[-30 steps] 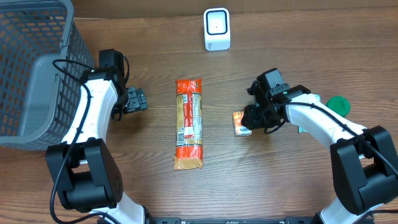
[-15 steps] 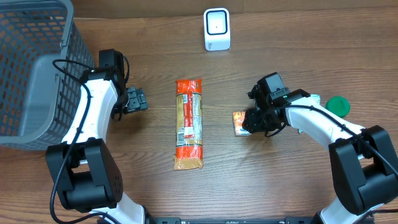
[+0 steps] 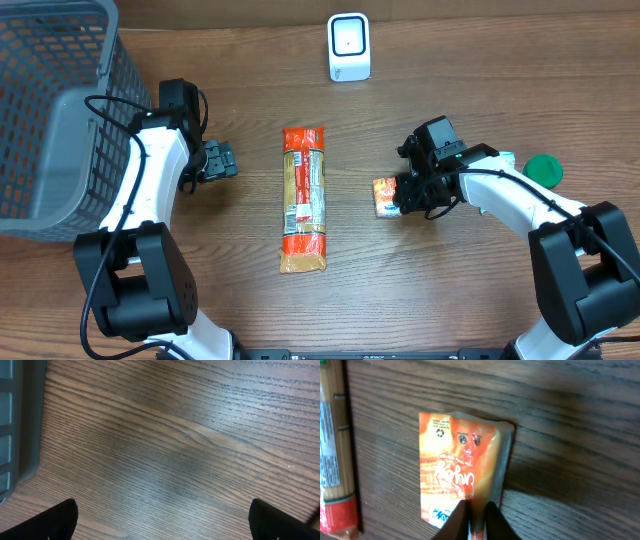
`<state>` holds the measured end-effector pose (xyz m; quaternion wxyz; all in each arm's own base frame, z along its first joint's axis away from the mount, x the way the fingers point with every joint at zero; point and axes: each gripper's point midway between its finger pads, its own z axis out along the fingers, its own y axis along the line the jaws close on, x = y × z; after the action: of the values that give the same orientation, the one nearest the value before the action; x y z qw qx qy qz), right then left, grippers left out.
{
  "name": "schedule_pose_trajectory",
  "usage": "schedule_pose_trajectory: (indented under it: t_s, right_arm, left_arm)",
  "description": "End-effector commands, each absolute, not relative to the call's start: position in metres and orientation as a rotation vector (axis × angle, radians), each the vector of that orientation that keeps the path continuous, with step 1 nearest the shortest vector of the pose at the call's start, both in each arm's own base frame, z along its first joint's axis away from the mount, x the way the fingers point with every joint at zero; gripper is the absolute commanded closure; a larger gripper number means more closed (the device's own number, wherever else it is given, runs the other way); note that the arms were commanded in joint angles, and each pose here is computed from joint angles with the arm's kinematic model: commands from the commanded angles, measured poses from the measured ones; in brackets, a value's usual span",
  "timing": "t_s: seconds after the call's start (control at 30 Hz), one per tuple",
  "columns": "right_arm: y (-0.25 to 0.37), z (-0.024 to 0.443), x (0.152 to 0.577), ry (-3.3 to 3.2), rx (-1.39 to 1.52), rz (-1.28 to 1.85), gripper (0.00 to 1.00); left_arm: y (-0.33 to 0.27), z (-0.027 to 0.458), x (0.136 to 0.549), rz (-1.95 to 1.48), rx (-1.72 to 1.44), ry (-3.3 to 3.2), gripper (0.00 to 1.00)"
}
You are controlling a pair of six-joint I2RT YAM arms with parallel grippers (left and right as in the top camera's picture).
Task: Scan the item barcode
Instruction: 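Lower the right gripper and pinch the orange snack packet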
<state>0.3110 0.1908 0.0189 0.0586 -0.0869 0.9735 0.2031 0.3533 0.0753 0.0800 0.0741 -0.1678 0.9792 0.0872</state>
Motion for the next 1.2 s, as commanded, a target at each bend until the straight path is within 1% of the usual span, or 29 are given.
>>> schedule_pose_trajectory:
  t_s: [0.0,0.6,0.87,1.17]
  right_arm:
    - [0.190,0.017,0.310,2.948,-0.272,0.617,0.79]
    - [0.190,0.018,0.329,2.866,-0.275,0.570,0.78]
    - [0.190,0.017,0.330,2.855,-0.316,0.565,0.78]
    - [0.189,-0.002,0.326,2.902,-0.309,0.556,0.78]
  left_arm:
    - [0.077,0.089,0.355,0.274,-0.481,2.916,0.00]
    - [0.077,0.089,0.355,0.274,-0.482,2.916,0.00]
    - [0.077,0.089,0.355,0.274,-0.481,2.916,0.00]
    - [0.077,0.089,0.355,0.274,-0.481,2.916,0.00]
